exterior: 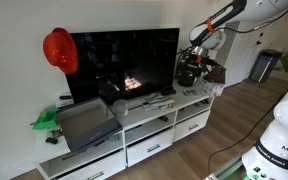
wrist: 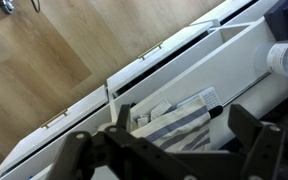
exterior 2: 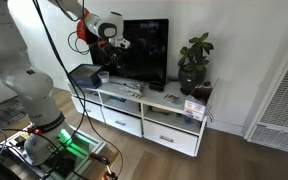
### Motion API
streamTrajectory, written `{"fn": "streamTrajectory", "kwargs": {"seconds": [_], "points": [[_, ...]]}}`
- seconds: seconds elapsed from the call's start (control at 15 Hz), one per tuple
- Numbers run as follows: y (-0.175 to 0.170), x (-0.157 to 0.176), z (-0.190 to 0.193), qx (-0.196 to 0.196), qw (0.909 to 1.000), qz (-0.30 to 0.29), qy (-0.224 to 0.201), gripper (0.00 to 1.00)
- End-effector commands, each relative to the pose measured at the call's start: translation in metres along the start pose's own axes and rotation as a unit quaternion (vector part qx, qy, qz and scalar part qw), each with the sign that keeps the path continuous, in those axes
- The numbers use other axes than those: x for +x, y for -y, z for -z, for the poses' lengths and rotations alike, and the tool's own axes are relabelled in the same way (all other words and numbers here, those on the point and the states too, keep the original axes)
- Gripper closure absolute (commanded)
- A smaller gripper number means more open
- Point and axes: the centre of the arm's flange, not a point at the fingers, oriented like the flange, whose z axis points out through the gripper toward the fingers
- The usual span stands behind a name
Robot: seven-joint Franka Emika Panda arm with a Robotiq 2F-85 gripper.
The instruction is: Move the striped towel to the right
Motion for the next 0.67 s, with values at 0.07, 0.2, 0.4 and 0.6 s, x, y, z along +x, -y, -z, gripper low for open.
{"fn": "streamTrajectory", "kwargs": {"seconds": [0.07,0.2,0.4,0.6], "points": [[-0.015,0.03,-0.044,0.038,0.9973,0.05,-0.04,0.0],[-0.023,0.038,-0.066,0.048,0.9952,0.07,-0.05,0.0],[-0.023,0.033,-0.065,0.039,0.9954,0.07,-0.052,0.0],[-0.03,0.038,-0.081,0.042,0.9944,0.082,-0.051,0.0]]}}
